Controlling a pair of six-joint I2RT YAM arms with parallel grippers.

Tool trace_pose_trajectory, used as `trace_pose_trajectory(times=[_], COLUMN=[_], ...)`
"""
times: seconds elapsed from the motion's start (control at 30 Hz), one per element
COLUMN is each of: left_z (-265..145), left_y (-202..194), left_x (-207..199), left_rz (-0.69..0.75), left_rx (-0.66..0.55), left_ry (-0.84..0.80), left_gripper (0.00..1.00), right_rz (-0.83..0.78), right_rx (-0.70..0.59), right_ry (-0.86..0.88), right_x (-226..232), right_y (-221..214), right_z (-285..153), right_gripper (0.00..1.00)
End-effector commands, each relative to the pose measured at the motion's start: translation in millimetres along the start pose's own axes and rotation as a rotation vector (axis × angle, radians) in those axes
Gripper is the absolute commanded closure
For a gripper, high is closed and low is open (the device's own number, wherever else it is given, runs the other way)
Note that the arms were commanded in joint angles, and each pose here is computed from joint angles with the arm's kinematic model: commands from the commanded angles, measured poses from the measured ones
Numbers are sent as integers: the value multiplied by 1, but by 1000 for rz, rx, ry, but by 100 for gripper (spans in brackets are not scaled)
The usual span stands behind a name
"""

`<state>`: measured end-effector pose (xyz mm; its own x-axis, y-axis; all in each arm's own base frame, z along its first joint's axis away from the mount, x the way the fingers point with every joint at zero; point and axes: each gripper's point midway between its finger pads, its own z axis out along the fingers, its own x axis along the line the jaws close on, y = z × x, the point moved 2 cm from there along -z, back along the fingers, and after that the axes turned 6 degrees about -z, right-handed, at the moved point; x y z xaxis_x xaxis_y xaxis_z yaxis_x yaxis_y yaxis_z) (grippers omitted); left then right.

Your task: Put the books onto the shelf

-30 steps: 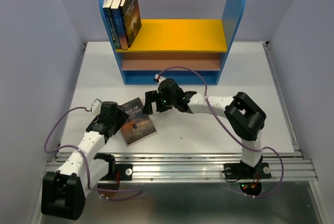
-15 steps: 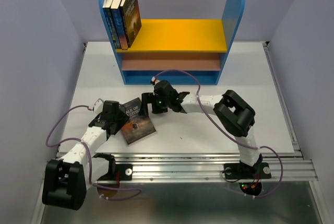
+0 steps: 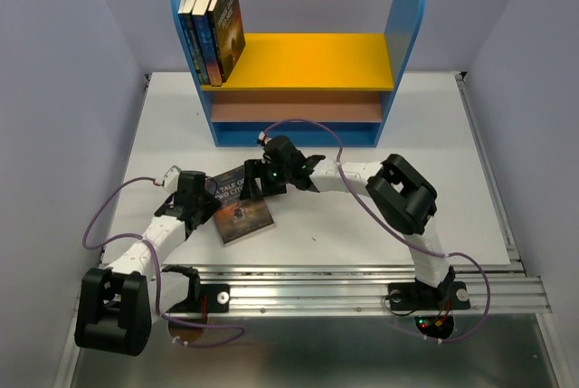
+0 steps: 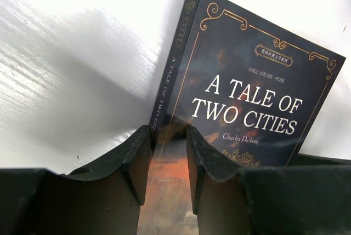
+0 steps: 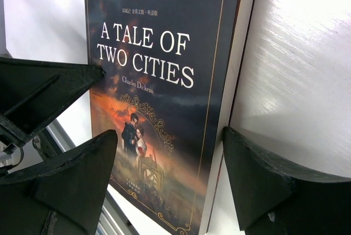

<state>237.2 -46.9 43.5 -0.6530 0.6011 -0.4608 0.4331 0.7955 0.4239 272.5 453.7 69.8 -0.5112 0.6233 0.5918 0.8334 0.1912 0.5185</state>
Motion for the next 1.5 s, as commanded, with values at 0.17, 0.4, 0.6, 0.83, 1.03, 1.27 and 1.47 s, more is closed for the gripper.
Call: trace_pose_trajectory(times=[0.17,0.4,0.6,0.83,1.03,1.27,1.47], left_z=[-3,-3,-3,-2,-2,-2,-5], left_y=[-17,-19,-20,-26,-27,-28,-24], left_x=[-14,-14,-15,-16,-16,-16,-19], left_rz=[-14,-24,-30,-44,-45,-46,-47], left_rx=[88,99,99,126,126,128,114], left_ry=[-99,-113,-118,-145,-154,-160,-170], left_gripper=[67,68,68,68,68,68,67], right_rz=[-95,-99,-94,-45,-15,-3,-20], right_rx=[-92,-97,-56,6,56,85,37], right_ry=[213,238,303,294,283,260,222], right_x=[86,94,105,93,82,77,77], right_y=[35,39,30,14,0,-9,1], right_z=[-33,-39,-37,-20,-8,2,-6], right_gripper=[20,24,27,38,48,56,79])
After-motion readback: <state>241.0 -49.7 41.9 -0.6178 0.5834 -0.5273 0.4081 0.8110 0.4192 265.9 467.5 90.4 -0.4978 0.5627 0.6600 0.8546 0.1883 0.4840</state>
